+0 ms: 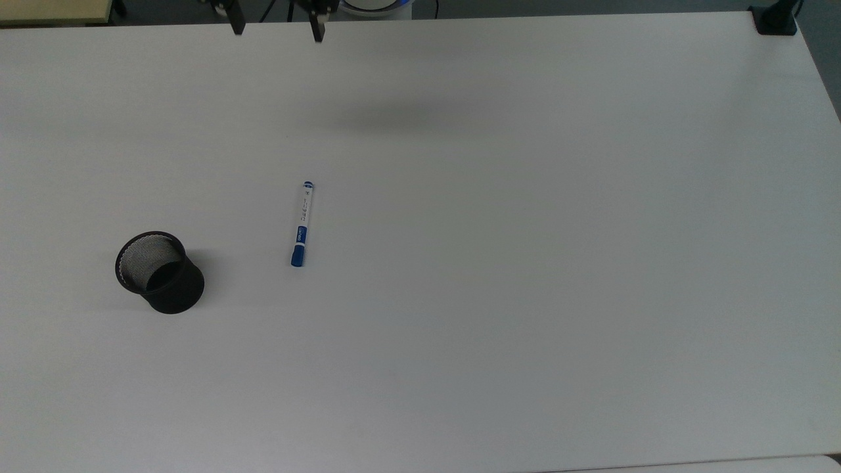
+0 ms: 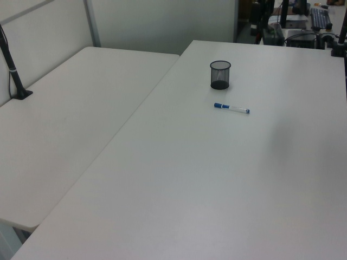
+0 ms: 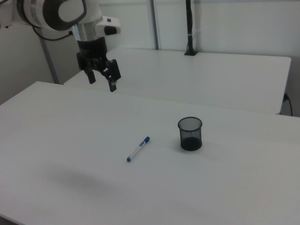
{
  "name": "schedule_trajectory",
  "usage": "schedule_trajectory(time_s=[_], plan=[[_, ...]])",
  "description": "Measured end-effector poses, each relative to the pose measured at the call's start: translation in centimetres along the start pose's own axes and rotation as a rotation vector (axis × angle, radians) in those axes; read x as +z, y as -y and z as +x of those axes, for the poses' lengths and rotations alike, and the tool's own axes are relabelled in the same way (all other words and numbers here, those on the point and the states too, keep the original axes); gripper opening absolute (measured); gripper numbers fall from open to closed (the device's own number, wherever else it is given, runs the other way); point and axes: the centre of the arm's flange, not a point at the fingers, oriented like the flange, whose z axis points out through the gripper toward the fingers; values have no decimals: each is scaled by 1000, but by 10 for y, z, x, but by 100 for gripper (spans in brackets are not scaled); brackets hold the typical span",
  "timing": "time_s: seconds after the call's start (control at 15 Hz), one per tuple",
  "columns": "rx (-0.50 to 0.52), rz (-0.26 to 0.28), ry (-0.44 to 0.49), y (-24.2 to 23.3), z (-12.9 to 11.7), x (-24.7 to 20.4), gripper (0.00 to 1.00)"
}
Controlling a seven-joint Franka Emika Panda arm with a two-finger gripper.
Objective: Remove the marker
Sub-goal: 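Open the gripper, release the marker, and raise the arm away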
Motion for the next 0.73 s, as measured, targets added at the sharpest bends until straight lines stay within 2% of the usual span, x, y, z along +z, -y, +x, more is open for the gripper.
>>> schedule_trajectory(time_s=[0.27, 0.73], plan=[[0, 1, 26, 0, -9, -4, 100], [-60, -45, -48, -7, 0, -6, 100]])
